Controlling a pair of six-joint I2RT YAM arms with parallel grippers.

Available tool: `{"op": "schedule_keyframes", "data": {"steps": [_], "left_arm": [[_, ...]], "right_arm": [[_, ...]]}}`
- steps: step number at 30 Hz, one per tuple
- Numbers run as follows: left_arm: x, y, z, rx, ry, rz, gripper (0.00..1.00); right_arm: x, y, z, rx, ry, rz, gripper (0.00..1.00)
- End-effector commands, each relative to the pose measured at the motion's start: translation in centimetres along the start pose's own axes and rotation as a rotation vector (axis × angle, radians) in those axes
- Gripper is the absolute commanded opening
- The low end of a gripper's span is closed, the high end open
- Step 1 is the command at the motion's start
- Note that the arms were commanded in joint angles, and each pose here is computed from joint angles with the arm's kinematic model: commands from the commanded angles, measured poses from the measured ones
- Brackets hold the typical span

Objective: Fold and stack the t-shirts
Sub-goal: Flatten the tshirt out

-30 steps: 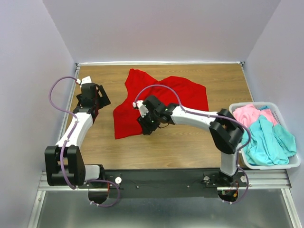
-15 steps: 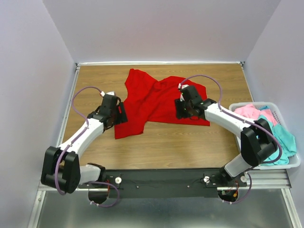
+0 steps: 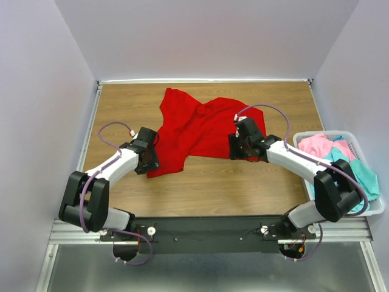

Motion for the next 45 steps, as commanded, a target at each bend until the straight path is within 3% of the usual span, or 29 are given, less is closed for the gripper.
{"op": "schedule_keyframes", "data": {"steps": [1,19,23,30,35,45], "left_arm": [[1.3,-1.1,0.4,0.027,0.085,-0.026,0.58],[2.2,-1.9,2.0,0.069,0.153,-0.012,0.57],[2.2,-2.1,2.1,0.080,0.159,-0.012,0.44],[2.2,-2.0,1.7,0.072,0.166,-0.018,0.01],[2.1,-0.9,0.6,0.026,0.154,-0.024,0.00],[0.9,3.0,-3.5,-0.169,0.053,-0.026,0.00]], "right_arm": [[0.2,1.0,-0.8,-0.077,0.015,0.000,0.56],[0.1,1.2,-1.1,-0.110,0.026,0.001,0.56],[-0.1,1.3,-1.3,-0.119,0.020,0.004,0.56],[-0.6,1.4,-1.3,-0.127,0.003,0.020,0.56],[-1.8,1.2,-1.4,-0.135,-0.039,0.094,0.56],[-11.2,-0.6,-2.1,-0.115,-0.297,0.383,0.58]]}}
Point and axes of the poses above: each gripper's point midway between its finger pads, its own z axis out along the fingers, its own x axis along the line the jaws close on, y = z × x, the point moved 2 cm from there along -z, back along the fingers, and after that the axes turned 3 degrees about z, right-handed, at the moved point
